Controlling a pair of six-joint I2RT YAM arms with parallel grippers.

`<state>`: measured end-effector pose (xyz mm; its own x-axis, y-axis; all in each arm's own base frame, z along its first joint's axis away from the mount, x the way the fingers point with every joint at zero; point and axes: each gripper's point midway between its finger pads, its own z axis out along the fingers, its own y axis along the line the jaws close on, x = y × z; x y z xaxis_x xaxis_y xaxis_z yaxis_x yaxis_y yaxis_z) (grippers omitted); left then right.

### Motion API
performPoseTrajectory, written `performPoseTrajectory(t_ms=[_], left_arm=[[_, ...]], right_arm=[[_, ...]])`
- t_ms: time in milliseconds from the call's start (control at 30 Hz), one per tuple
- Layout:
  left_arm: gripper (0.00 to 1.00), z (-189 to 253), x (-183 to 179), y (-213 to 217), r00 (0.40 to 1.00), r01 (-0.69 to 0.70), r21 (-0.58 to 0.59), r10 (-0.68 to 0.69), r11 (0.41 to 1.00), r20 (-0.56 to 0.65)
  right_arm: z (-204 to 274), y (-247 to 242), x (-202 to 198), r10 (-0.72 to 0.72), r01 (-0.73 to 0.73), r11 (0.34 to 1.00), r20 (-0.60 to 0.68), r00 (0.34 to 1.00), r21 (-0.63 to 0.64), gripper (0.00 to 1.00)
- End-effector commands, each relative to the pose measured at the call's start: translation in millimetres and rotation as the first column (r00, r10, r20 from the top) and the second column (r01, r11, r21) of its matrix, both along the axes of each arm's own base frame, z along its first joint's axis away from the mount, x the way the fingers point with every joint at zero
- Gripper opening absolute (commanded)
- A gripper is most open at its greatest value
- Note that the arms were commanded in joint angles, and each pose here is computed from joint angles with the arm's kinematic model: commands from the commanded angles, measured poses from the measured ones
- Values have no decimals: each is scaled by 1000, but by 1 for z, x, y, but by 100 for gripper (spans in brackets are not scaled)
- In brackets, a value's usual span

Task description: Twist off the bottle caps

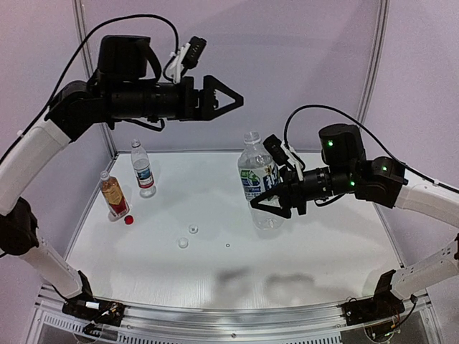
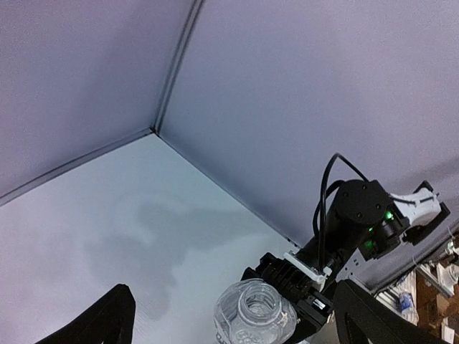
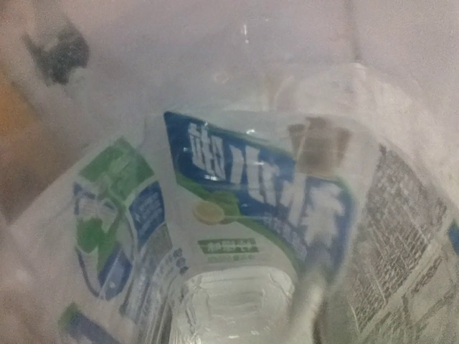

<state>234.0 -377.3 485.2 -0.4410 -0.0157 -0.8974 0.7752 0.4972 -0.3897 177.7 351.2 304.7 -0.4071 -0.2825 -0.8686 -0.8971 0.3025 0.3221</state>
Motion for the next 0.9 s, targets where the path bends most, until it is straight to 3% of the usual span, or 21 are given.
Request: performPoseTrajectory(t_ms=[0,300,600,733,867], left_arm=[[93,-23,-23,-22,985,170,94,-168,981,-35],[87,-57,-25,-30,982,181,187,-168,965,-86],[79,-69,-28,-52,972,222,169,-204,960,-116],[68,-74,-28,-60,971,223,167,-203,961,-125],[42,-74,-24,-62,975,206,164,-187,965,-120]], right_arm=[[21,5,-13,72,-74,996,35,997,58,62],[21,5,-12,64,-66,996,33,997,60,62],[21,6,-13,69,-71,996,25,997,62,62],[21,6,-15,72,-74,995,25,997,63,62],[22,6,-14,72,-73,995,26,997,64,62]])
